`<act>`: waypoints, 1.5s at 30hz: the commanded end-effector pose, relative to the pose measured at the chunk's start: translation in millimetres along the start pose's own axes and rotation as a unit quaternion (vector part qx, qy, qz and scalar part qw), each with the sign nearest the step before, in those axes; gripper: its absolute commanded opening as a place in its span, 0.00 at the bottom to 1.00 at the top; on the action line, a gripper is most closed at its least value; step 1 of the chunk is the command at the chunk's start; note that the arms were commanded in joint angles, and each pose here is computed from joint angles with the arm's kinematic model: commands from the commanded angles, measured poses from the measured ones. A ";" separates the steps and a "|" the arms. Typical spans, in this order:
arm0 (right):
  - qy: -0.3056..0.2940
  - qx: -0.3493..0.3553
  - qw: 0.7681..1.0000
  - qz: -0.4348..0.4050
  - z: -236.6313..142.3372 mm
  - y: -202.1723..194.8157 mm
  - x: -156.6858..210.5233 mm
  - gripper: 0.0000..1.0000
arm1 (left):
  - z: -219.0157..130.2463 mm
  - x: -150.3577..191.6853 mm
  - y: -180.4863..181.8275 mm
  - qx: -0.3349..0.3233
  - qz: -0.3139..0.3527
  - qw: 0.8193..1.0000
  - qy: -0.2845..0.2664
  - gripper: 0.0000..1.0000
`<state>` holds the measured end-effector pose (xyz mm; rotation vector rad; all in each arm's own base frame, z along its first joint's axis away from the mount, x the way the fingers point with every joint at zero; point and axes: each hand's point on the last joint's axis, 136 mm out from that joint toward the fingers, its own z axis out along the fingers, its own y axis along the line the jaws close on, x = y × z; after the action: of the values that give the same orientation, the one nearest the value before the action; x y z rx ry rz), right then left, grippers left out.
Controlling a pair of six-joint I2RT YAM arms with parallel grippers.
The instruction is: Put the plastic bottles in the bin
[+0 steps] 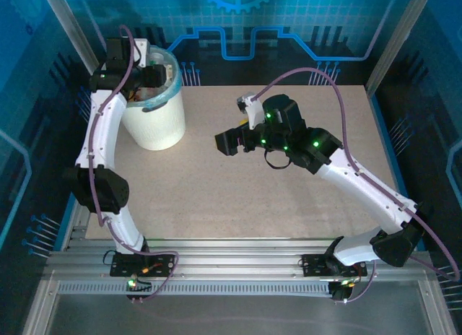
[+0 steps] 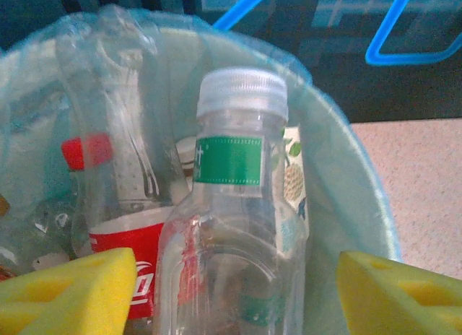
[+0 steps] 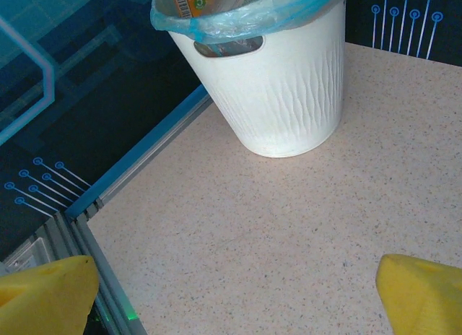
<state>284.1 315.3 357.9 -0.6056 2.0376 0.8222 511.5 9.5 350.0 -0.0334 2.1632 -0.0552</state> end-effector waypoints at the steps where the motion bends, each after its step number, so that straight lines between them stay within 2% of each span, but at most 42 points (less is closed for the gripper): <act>1: 0.004 -0.010 1.000 0.007 1.7 4.5 -2.1 1.00 | -37.5 -40.1 3.4 -0.012 -0.019 0.997 -0.069 0.68; 6: 0.009 -0.010 1.000 0.009 4.4 4.6 0.8 1.00 | -9.4 -15.6 0.6 0.000 -0.039 0.999 -0.011 0.52; 13: 0.027 -0.005 1.000 0.009 9.3 1.7 8.6 1.00 | 24.4 43.2 1.0 0.003 -0.049 0.996 0.073 0.37; 19: 0.035 -0.010 0.999 0.014 15.1 2.4 11.2 0.99 | 34.7 74.3 2.8 0.002 -0.039 0.993 0.111 0.36; 26: 0.039 -0.012 0.999 0.014 17.3 3.9 11.2 0.99 | 40.3 78.3 18.4 -0.014 -0.055 0.991 0.119 0.36; 33: 0.047 -0.011 0.999 0.016 18.4 4.1 16.4 0.99 | 61.1 115.9 20.9 -0.002 -0.073 0.982 0.175 0.37; 36: 0.047 -0.013 0.999 0.016 17.8 5.7 14.4 0.99 | 56.3 104.8 16.8 0.008 -0.083 0.985 0.154 0.38; 39: 0.044 -0.013 0.999 0.013 16.9 6.9 11.2 0.99 | 40.4 73.8 12.5 0.018 -0.088 0.990 0.113 0.41; 45: 0.037 -0.014 0.999 0.011 14.6 9.7 6.4 0.99 | -25.9 -10.2 4.3 0.034 -0.089 0.995 -0.016 0.62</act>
<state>287.0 327.2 336.9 -0.6348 2.1265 0.8242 515.6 13.7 329.4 -0.1725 2.1883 -0.2119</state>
